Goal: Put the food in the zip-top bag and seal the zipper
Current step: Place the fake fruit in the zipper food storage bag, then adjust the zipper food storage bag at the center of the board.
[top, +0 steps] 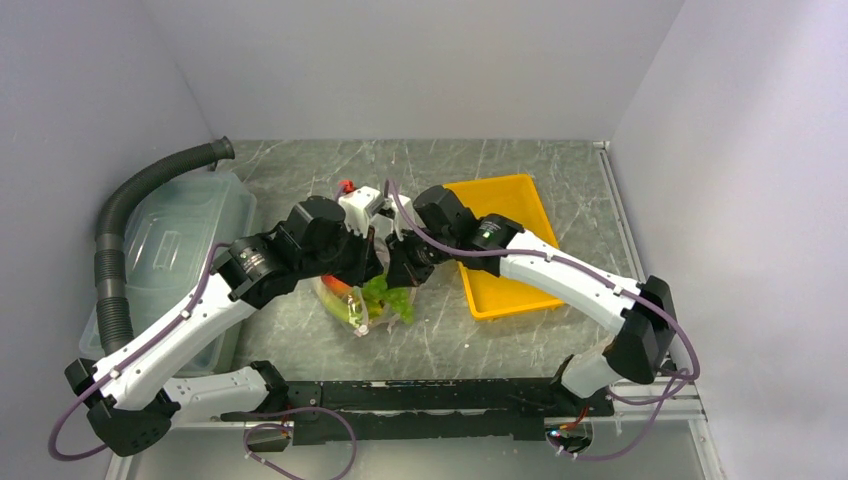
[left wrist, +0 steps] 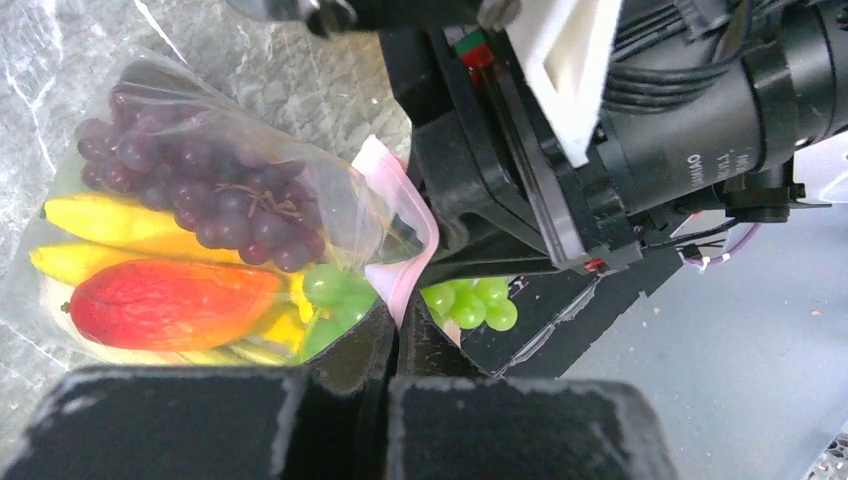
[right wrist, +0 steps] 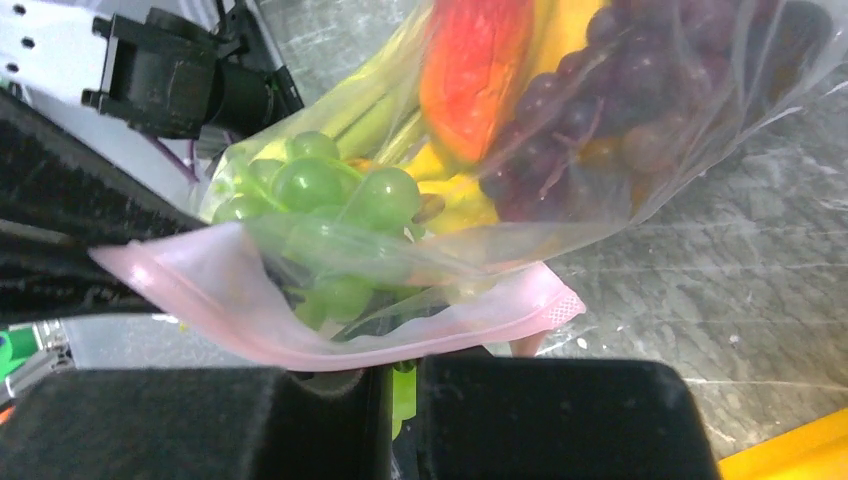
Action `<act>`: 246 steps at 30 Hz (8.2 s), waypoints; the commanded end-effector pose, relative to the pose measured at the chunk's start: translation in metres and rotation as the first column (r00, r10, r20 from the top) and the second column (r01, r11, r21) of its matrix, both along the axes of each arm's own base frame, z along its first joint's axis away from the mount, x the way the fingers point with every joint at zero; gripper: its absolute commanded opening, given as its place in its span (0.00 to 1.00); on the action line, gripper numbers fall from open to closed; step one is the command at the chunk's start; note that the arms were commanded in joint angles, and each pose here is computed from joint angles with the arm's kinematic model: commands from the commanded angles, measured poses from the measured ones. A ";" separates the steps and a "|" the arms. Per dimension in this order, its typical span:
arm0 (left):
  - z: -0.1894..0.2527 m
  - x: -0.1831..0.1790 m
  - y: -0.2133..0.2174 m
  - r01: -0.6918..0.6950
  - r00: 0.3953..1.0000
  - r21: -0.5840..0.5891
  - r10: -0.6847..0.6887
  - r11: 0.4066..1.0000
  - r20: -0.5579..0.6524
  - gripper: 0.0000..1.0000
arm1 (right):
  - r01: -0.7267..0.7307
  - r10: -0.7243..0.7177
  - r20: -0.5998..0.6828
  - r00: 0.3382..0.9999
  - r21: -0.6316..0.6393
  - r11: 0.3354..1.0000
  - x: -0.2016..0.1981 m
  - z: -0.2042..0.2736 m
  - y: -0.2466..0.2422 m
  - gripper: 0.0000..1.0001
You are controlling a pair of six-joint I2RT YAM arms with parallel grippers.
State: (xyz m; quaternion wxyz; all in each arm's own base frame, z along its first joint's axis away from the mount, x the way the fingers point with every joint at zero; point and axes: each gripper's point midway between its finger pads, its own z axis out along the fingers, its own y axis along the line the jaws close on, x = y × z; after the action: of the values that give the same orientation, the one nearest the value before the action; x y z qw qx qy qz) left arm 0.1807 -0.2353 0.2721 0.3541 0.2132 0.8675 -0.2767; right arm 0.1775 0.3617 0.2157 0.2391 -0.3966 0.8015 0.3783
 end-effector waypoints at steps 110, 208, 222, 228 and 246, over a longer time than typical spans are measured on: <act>0.099 0.028 0.052 -0.307 0.911 -0.185 0.344 0.934 0.227 0.80 | -0.141 -0.067 0.660 0.748 0.257 0.956 -0.068 0.207 0.012 0.00; 0.102 -0.122 0.004 0.454 0.891 -0.500 -0.370 0.737 0.264 0.00 | -0.233 0.119 0.536 0.836 0.151 0.961 -0.110 0.159 -0.032 0.60; 0.167 -0.070 0.016 0.150 0.976 -0.649 -0.005 0.746 0.219 0.00 | 0.013 -0.164 0.380 0.910 0.370 0.929 -0.096 0.219 -0.035 0.71; 0.188 -0.050 0.014 0.092 0.973 -0.664 0.074 0.742 0.218 0.00 | 0.083 -0.218 0.317 0.923 0.388 0.918 -0.099 0.229 -0.024 0.71; 0.206 -0.017 0.009 -0.062 0.969 -0.727 0.215 0.684 0.120 0.00 | 0.525 -0.604 0.474 0.640 0.304 0.795 -0.023 0.178 -0.013 0.80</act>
State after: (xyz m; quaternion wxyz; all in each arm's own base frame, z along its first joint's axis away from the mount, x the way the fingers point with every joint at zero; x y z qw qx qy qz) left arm 0.1650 -0.2337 0.4072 0.4609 0.0594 0.7478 -0.4741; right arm 0.1296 0.3599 0.3825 0.5355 -0.2684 0.7594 0.2539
